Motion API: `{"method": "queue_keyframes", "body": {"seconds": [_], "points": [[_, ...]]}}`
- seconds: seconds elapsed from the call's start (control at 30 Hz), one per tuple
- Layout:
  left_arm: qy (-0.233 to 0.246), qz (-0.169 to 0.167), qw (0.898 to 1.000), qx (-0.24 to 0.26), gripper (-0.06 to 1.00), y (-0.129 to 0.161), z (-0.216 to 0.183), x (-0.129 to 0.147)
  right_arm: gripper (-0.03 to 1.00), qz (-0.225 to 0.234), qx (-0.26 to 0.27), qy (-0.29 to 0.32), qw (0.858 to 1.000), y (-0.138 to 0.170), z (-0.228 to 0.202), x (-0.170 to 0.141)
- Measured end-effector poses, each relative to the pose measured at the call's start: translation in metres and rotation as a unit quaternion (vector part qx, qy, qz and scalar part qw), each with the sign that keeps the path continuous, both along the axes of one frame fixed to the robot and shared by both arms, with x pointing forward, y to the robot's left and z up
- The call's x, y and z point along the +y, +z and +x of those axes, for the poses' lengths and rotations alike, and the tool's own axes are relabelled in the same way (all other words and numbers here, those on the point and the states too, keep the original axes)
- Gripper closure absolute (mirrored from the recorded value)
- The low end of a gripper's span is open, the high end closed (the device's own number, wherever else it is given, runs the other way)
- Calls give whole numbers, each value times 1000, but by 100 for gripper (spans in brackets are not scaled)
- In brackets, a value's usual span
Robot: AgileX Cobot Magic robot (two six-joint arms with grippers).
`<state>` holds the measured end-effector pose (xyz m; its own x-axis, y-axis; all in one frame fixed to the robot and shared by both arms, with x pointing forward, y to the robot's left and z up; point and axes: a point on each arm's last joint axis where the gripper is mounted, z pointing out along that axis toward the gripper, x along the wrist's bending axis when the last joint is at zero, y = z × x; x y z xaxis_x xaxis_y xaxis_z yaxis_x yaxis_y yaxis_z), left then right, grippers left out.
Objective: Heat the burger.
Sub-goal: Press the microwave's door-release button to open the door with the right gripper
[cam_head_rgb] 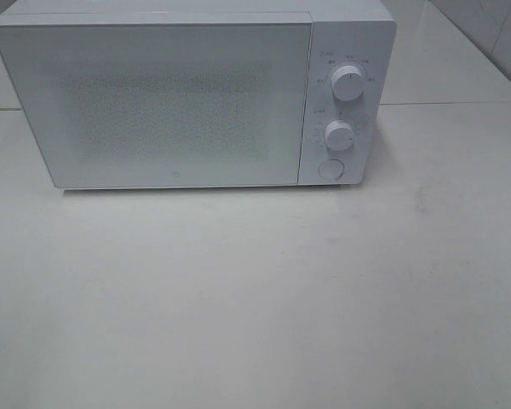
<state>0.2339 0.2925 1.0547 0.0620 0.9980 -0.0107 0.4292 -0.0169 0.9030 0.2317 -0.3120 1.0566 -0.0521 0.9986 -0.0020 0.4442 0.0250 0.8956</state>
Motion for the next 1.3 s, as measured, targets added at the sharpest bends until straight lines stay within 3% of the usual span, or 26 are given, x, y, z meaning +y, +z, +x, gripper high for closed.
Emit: {"method": "queue_keyframes", "body": {"seconds": [0.13, 0.4, 0.83, 1.3], "points": [[0, 0, 1000, 0, -3, 0, 0, 0, 20, 3, -38, 7, 999, 10, 11, 3], [0, 0, 1000, 0, -3, 0, 0, 0, 20, 0, -54, 19, 998, 23, 42, 11], [0, 0, 1000, 0, -3, 0, 0, 0, 20, -7, -27, 33, 999, 24, 93, 23], [0, 0, 1000, 0, -3, 0, 0, 0, 20, 25, -13, 38, 999, 11, 157, 39]]}}
